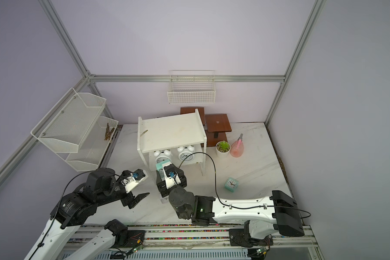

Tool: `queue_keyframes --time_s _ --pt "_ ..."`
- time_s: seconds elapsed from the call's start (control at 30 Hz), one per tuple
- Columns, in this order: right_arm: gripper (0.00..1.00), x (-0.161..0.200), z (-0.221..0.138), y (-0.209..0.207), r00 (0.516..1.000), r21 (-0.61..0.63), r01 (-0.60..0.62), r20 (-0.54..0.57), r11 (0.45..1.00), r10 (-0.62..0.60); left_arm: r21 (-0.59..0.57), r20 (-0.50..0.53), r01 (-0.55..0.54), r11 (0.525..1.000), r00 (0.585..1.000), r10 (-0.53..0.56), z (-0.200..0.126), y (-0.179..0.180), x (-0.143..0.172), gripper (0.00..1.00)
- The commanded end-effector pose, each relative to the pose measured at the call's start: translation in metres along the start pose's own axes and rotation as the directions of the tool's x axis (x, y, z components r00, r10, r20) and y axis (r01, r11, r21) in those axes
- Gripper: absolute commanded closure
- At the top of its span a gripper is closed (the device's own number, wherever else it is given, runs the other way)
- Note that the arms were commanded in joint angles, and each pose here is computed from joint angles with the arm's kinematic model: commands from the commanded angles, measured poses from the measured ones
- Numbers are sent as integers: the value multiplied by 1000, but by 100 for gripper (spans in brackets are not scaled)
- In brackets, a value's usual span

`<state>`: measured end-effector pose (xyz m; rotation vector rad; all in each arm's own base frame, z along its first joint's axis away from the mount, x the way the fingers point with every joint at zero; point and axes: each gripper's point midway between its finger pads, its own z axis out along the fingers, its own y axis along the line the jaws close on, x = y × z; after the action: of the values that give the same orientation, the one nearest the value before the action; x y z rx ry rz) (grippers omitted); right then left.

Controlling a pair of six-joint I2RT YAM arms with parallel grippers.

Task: Place the alarm clocks on the shelf by style
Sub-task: Place the alarm on the shelf.

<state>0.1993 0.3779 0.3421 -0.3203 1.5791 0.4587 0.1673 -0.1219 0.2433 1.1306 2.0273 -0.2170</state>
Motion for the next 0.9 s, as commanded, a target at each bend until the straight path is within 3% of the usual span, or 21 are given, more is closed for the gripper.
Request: queue_keyframes --time_s 0.0,0.4,0.87 --pt "50 -28 -2 4 1000 -25 -20 -11 999 20 -21 26 -18 1000 999 19 7 4 -3 7" --pt "52 -93 40 -7 992 105 -106 78 989 98 50 11 -43 998 999 43 36 -12 19 6" --pt "52 -83 102 3 993 191 -10 120 981 -13 109 15 -47 993 999 46 44 -25 28 4"
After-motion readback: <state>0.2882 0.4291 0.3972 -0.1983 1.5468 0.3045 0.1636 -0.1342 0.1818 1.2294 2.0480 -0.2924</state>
